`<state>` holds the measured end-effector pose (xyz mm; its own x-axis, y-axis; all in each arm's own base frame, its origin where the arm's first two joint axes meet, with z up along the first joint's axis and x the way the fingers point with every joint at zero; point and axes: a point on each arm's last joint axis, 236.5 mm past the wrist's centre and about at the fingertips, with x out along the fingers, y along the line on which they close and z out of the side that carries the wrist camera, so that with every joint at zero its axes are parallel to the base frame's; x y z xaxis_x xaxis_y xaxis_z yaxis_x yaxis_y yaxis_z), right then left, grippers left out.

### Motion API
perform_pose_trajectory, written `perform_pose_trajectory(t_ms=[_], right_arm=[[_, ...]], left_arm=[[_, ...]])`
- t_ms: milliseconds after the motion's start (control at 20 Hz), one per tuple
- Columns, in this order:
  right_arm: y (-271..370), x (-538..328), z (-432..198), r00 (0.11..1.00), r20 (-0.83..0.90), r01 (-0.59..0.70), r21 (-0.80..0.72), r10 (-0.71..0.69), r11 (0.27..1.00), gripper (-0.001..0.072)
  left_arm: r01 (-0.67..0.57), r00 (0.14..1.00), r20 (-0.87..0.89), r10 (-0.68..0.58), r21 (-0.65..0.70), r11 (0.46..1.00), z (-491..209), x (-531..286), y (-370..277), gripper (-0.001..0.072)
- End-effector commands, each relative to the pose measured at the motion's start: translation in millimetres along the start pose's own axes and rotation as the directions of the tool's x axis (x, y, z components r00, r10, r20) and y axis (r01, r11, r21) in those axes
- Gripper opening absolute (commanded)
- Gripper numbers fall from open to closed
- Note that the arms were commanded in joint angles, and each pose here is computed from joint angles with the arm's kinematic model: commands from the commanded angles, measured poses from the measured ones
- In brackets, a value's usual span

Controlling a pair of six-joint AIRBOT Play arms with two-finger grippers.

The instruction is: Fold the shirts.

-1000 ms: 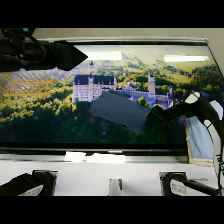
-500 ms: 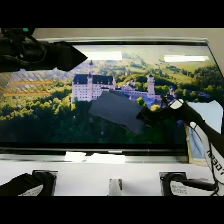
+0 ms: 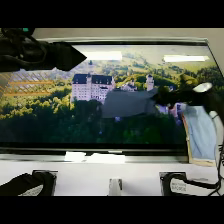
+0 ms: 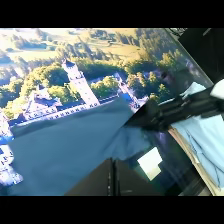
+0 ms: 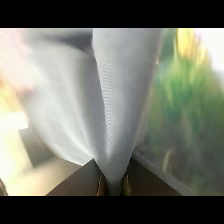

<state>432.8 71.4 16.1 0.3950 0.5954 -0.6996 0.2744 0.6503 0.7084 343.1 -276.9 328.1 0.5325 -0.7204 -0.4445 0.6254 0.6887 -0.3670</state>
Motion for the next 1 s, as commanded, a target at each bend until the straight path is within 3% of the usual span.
perform_pose_trajectory(t_ms=[0, 150, 450, 750, 950], right_arm=[[6, -108, 56, 0.990, 0.139, 0.029, -0.026, -0.025, 0.999, 0.0023], [-23, -188, 76, 0.965, 0.226, 0.136, 0.011, -0.135, 0.991, 0.0023], [-46, -322, 103, 0.855, 0.474, 0.135, 0.183, -0.208, 0.974, 0.0023], [-47, -351, 38, 0.896, 0.341, 0.205, 0.245, -0.282, 0.948, 0.0023], [-62, -368, 27, 0.841, 0.357, 0.300, 0.320, -0.407, 0.899, 0.0023]], left_arm=[[-0.027, 1.000, -0.003, 0.028, 0.016, 0.999, -1, 2, 8, 0.0028], [-0.027, 1.000, -0.010, 0.028, 0.039, 0.999, -2, 5, 9, 0.0028], [-0.027, 0.999, -0.023, 0.028, 0.049, 0.998, -5, 6, 9, 0.0028], [-0.027, 0.999, -0.035, 0.030, 0.090, 0.996, -7, 12, 13, 0.0028], [-0.028, 0.998, -0.057, 0.034, 0.091, 0.995, -13, 20, 18, 0.0028]])
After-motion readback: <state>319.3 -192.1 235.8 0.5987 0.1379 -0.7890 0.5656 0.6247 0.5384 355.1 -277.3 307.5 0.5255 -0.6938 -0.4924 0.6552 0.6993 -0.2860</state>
